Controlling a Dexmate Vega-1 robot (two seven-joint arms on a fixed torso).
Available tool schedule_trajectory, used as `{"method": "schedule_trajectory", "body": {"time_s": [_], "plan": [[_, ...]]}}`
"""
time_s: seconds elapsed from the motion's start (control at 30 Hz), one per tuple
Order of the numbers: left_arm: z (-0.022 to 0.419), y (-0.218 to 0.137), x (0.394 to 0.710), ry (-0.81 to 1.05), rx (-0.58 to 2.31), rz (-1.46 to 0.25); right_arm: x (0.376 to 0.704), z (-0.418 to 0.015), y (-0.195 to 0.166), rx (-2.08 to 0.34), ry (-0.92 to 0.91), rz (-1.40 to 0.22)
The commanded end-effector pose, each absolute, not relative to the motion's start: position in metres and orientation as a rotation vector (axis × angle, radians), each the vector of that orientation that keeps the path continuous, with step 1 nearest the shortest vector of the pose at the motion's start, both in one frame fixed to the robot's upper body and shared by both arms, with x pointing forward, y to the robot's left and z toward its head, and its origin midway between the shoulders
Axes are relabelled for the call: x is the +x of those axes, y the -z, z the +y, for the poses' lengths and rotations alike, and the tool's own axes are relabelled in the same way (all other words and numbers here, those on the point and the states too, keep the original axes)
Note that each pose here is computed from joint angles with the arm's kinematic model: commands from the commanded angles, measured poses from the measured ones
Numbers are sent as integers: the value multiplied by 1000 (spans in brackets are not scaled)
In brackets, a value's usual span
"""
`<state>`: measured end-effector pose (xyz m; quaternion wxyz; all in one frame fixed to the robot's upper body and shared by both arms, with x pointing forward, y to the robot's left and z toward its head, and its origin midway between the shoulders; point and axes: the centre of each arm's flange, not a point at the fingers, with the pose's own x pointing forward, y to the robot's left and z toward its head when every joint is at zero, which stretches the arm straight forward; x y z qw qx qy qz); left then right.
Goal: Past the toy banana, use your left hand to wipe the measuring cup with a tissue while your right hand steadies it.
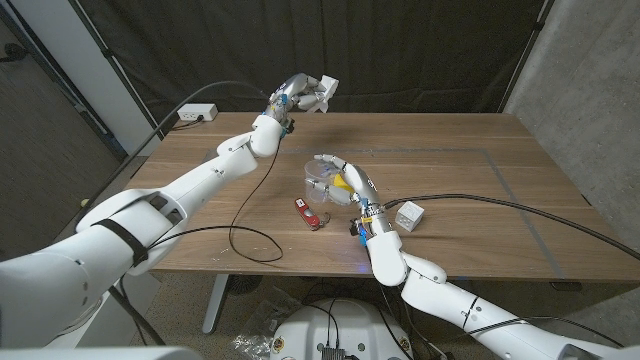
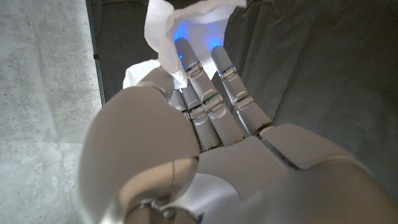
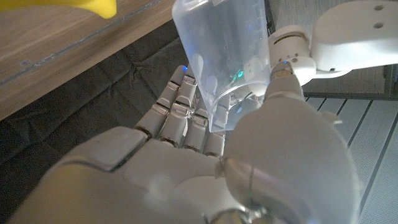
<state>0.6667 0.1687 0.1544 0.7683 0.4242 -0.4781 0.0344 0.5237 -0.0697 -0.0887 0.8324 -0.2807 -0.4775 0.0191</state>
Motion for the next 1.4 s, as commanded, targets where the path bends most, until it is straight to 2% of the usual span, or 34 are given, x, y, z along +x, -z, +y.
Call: {"method": "schedule_trajectory", "body": {"time_s": [0.03,0.37,0.7,0.97,1.4], "plan": [[179,-148,649,85,794,-1038,549,-99,55,-477,24,-1028],[187,-139,651,245,606,-975,570,-103,39,-365,91,-1015],[182,-133,670,521,429,-868,583,-104,27,-307,152,-982],[172,-133,684,742,413,-769,588,-101,24,-298,208,-934],[157,-141,693,909,444,-636,599,-98,22,-287,271,-865]]}}
